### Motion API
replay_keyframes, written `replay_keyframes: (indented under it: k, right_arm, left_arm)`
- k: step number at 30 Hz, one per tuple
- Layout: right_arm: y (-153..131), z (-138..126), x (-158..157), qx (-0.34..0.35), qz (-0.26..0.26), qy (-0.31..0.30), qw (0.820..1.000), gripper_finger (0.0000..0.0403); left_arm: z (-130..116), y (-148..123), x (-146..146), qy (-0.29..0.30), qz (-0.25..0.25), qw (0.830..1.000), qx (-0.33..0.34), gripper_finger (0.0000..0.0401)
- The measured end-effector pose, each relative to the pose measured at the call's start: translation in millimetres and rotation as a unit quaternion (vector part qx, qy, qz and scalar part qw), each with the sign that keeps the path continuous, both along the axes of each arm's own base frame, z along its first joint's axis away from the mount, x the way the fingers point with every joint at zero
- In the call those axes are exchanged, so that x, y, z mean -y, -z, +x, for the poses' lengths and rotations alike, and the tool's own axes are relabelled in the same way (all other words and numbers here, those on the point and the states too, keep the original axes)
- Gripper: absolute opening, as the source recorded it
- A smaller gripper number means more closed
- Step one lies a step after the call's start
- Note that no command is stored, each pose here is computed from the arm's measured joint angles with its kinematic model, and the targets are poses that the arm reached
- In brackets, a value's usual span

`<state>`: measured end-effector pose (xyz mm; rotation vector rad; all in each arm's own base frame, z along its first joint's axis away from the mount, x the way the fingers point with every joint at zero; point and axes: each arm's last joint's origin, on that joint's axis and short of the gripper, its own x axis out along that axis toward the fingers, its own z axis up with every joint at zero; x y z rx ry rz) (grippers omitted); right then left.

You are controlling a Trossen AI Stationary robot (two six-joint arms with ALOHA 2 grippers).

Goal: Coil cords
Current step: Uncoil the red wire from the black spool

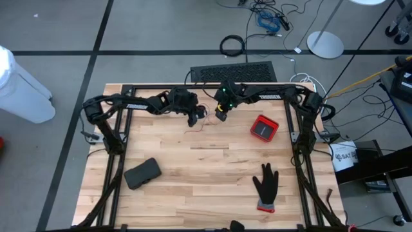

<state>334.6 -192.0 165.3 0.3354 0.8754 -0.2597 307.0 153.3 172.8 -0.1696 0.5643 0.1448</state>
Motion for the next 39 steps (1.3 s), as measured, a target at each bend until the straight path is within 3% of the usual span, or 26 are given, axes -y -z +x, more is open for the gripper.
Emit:
replay_keyframes:
  k: [6,15,28,39]
  right_arm:
    - [-12,4,-12,0.014,-0.022,-0.042,0.999,0.0031]
    - [-37,11,-44,0.043,-0.048,-0.12,0.991,0.0031]
    - [-57,18,-83,0.05,-0.106,-0.172,0.978,0.0031]
    - [-54,25,-98,0.055,-0.111,-0.197,0.972,0.0032]
  left_arm:
    - [-4,-22,27,0.094,0.108,0.99,-0.024,0.0002]
    - [-4,-29,67,0.161,0.249,0.949,-0.104,0.0002]
    - [-1,-24,105,0.193,0.345,0.902,-0.172,0.0002]
    - [1,-24,119,0.191,0.37,0.891,-0.18,0.0002]
